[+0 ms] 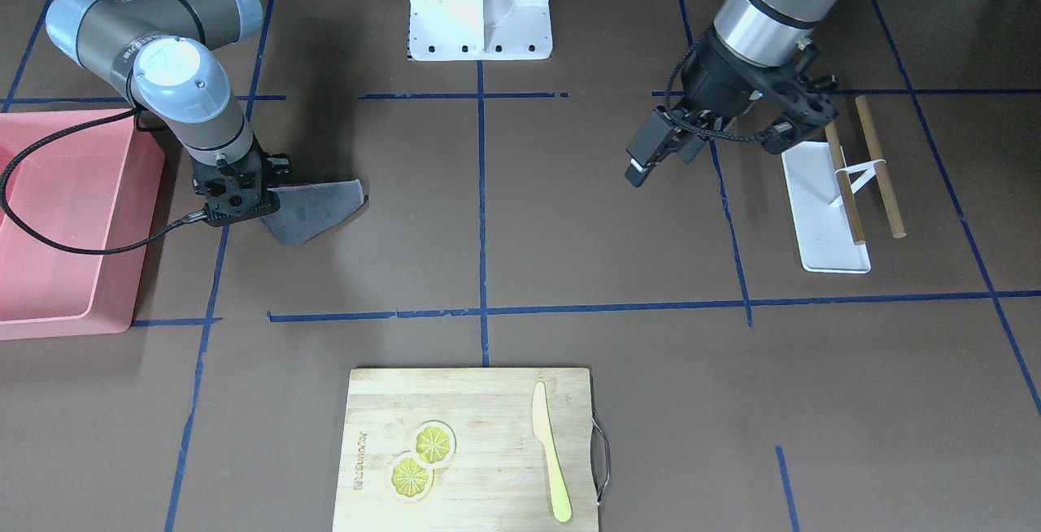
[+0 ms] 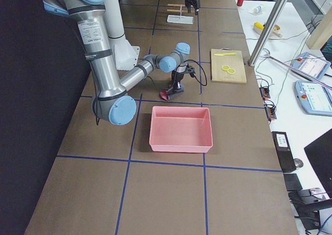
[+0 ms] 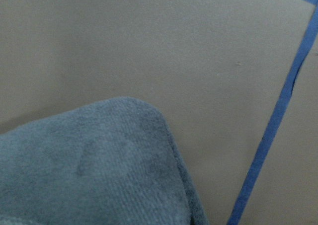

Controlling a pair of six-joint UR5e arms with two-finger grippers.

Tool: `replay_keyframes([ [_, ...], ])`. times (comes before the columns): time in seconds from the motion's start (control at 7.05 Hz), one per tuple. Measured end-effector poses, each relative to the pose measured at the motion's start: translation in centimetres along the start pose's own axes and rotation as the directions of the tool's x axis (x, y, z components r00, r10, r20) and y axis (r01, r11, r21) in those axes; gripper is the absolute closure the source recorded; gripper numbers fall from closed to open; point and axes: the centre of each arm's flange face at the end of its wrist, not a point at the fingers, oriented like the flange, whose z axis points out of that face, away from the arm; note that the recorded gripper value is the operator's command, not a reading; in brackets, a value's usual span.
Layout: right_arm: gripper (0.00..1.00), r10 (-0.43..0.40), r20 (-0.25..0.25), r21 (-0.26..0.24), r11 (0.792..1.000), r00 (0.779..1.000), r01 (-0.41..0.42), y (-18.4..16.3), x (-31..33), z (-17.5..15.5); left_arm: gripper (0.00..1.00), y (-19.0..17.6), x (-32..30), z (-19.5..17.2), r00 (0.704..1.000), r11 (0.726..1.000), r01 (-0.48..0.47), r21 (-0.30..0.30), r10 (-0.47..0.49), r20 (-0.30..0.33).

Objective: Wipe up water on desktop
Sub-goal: 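Wipe the cloth across the table surface with the right gripper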

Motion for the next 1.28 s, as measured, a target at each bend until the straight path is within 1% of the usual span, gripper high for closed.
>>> replay_keyframes([
  [0.14,1.0,0.012,0.009,0.001,1.0,1.0,-0.012,-0.4,-2.0,-0.4,0.0,-1.4,-1.6,-0.3,0.999,0.999,-0.033,0.015,0.033,0.015],
  [0.28,1.0,0.048,0.031,0.001,0.999,0.998,-0.048,-0.9,-5.9,-0.9,0.0,-2.4,-2.5,-0.6,0.998,0.998,-0.051,0.026,0.05,0.023],
  [0.57,1.0,0.135,0.08,-0.011,0.991,0.988,-0.135,-2.4,-14.9,-1.5,0.0,-2.9,-3.3,-0.8,0.998,0.998,-0.059,0.032,0.058,0.03],
  [0.85,1.0,0.192,0.11,-0.025,0.981,0.975,-0.191,-3.4,-21.2,-2.3,0.0,-3.0,-3.8,-0.7,0.998,0.998,-0.056,0.032,0.055,0.036],
  [0.99,1.0,0.204,0.114,-0.031,0.979,0.972,-0.202,-3.9,-22.8,-2.4,0.0,-3.0,-3.9,-0.6,0.998,0.998,-0.055,0.032,0.054,0.037],
  [1.14,1.0,0.204,0.113,-0.032,0.979,0.972,-0.202,-4.0,-22.1,-1.7,0.0,-3.1,-4.0,-0.6,0.998,0.998,-0.055,0.032,0.054,0.038],
  [1.28,1.0,0.18,0.115,-0.022,0.984,0.977,-0.178,-3.2,-18.6,-0.1,0.0,-3.1,-4.0,-0.6,0.998,0.998,-0.054,0.033,0.053,0.039],
])
